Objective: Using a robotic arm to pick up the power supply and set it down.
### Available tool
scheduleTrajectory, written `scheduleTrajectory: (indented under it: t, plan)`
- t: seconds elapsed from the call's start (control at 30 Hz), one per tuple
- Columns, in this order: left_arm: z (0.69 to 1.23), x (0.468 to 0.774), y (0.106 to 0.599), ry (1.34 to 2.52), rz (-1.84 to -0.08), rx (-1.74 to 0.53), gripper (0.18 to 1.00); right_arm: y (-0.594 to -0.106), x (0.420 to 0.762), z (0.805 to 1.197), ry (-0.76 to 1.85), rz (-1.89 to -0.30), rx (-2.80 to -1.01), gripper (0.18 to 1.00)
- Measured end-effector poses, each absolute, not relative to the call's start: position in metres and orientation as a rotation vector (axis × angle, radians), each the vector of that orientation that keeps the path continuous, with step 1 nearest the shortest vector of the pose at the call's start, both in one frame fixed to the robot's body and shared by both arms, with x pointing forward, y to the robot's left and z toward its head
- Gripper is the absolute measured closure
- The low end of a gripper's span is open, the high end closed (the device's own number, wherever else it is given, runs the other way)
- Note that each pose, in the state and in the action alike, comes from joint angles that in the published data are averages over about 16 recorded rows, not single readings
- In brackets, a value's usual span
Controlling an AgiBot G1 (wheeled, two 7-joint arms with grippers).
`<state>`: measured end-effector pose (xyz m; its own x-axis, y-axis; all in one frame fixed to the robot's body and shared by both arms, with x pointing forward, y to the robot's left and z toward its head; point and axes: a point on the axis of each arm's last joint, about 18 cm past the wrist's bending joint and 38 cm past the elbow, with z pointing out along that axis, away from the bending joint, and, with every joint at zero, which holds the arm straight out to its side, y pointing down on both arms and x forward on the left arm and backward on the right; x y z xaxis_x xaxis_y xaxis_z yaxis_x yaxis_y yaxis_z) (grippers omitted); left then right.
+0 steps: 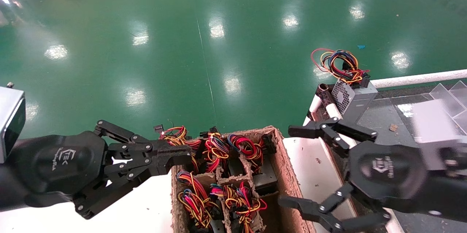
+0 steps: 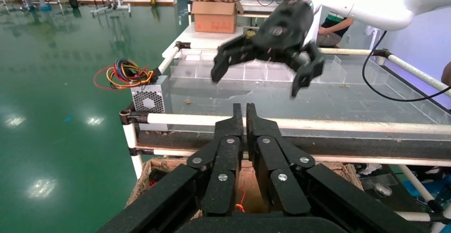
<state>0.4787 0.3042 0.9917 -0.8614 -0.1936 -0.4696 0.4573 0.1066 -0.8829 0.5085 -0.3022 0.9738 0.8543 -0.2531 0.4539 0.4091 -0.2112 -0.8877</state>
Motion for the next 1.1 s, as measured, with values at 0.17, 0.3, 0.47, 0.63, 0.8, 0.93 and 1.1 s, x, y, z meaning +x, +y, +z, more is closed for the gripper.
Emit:
scheduleTrajectory:
  t: [0.17, 0.3, 0.47, 0.63, 0.8, 0.93, 1.1]
  plan:
    - [0.992, 0.479, 0.304, 1.915, -1.805, 0.256, 0.946, -0.294, 0.536, 0.963, -0.070, -0.677, -1.754, 0.178]
    - [0.992, 0.479, 0.304, 1.915, -1.805, 0.256, 0.901, -0.283, 0.560, 0.956, -0.035, -0.744, -1.811, 0.178]
    - [0.992, 0.479, 0.304, 1.915, -1.805, 0.256, 0.836, -0.266, 0.589, 0.949, -0.006, -0.833, -1.862, 0.179]
    - [0.992, 0.479, 0.304, 1.915, -1.805, 0.256, 0.752, -0.249, 0.610, 0.944, 0.005, -0.901, -1.888, 0.190]
    - [0.992, 0.479, 0.304, 1.915, -1.805, 0.256, 0.638, -0.236, 0.625, 0.940, 0.012, -0.964, -1.897, 0.219]
    - [0.992, 0.479, 0.304, 1.915, -1.805, 0.256, 0.541, -0.229, 0.632, 0.938, 0.019, -0.999, -1.893, 0.256]
    - [0.992, 0.479, 0.304, 1.915, -1.805, 0.256, 0.431, -0.223, 0.636, 0.936, 0.033, -1.020, -1.882, 0.321]
